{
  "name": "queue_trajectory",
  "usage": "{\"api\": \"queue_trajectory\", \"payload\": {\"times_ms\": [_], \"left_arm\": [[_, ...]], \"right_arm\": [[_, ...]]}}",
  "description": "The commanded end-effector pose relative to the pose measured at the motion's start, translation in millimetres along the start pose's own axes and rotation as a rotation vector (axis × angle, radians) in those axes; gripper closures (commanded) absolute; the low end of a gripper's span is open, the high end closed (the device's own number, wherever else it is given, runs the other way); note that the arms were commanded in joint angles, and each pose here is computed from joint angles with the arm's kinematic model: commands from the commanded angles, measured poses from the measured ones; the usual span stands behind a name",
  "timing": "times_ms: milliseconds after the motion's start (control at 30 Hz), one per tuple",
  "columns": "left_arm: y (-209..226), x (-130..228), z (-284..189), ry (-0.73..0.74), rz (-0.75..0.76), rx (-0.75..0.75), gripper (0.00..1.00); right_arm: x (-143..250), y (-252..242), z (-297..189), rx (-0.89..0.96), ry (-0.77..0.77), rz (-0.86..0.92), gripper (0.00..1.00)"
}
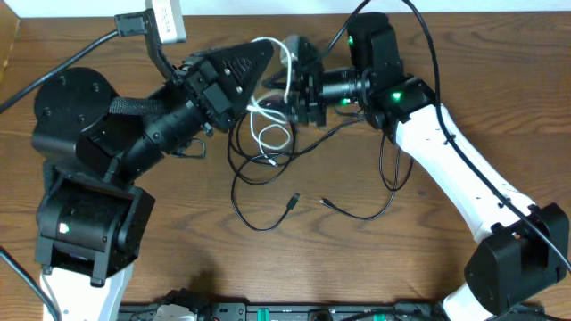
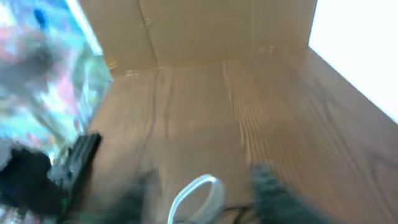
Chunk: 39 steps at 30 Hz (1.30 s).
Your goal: Untangle cables
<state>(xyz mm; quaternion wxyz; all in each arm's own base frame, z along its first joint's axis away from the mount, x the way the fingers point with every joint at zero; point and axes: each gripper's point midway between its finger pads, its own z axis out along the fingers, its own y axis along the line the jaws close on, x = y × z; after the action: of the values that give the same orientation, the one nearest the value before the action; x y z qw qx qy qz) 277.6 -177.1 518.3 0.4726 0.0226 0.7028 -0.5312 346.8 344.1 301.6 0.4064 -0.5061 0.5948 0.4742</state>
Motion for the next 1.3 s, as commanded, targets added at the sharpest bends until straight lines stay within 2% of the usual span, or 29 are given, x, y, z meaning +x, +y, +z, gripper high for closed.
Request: {"api": "queue_trajectory", "payload": {"times_ms": [0, 33, 67, 167, 267, 333, 400, 433, 467, 500, 567, 600, 700, 733, 933, 1100, 1267], "left_arm": [[-8, 3, -4, 0.022, -0.008, 0.033, 0.92], [-7, 4, -3, 0.022, -0.001, 0.031, 0.93], [-6, 4, -2, 0.024, 0.014, 0.029, 0.92], [4, 6, 1, 0.034, 0.029, -0.002, 0.92], [31, 12, 6, 0.05, 0.02, -0.105, 0.9], [46, 16, 8, 0.065, 0.023, -0.161, 0.74], [64, 21, 10, 0.08, 0.016, -0.227, 0.62], [75, 23, 12, 0.089, 0.019, -0.267, 0.52], [81, 24, 13, 0.095, 0.021, -0.288, 0.5], [97, 28, 15, 0.11, 0.019, -0.344, 0.35], [113, 33, 17, 0.134, 0.016, -0.396, 0.21], [127, 40, 21, 0.168, 0.016, -0.43, 0.13], [147, 52, 27, 0.234, 0.015, -0.469, 0.11], [156, 58, 30, 0.257, -0.001, -0.487, 0.11], [172, 66, 37, 0.294, -0.029, -0.515, 0.1], [177, 65, 38, 0.289, -0.027, -0.534, 0.1], [177, 65, 37, 0.29, -0.024, -0.534, 0.1]], "right_arm": [[-5, -9, -5, 0.021, -0.022, 0.091, 0.87], [-5, -16, -9, 0.052, -0.025, 0.127, 0.95], [-4, -26, -13, 0.101, -0.023, 0.181, 0.99], [3, -60, -33, 0.257, -0.035, 0.329, 0.99], [4, -85, -64, 0.371, -0.072, 0.442, 0.99], [0, -95, -85, 0.414, -0.103, 0.481, 0.99], [-7, -104, -110, 0.46, -0.141, 0.514, 0.99], [-13, -110, -129, 0.491, -0.17, 0.534, 0.99], [-15, -112, -136, 0.505, -0.181, 0.54, 0.99], [-24, -120, -165, 0.553, -0.225, 0.571, 0.99], [-36, -131, -203, 0.616, -0.282, 0.603, 0.99], [-46, -139, -241, 0.678, -0.338, 0.619, 0.99], [-61, -148, -314, 0.805, -0.441, 0.618, 0.99], [-62, -153, -369, 0.935, -0.507, 0.618, 0.99], [-40, -142, -504, 1.231, -0.66, 0.643, 0.99], [-5, -130, -544, 1.349, -0.635, 0.718, 0.99], [13, -131, -555, 1.464, -0.578, 0.724, 0.99]]}}
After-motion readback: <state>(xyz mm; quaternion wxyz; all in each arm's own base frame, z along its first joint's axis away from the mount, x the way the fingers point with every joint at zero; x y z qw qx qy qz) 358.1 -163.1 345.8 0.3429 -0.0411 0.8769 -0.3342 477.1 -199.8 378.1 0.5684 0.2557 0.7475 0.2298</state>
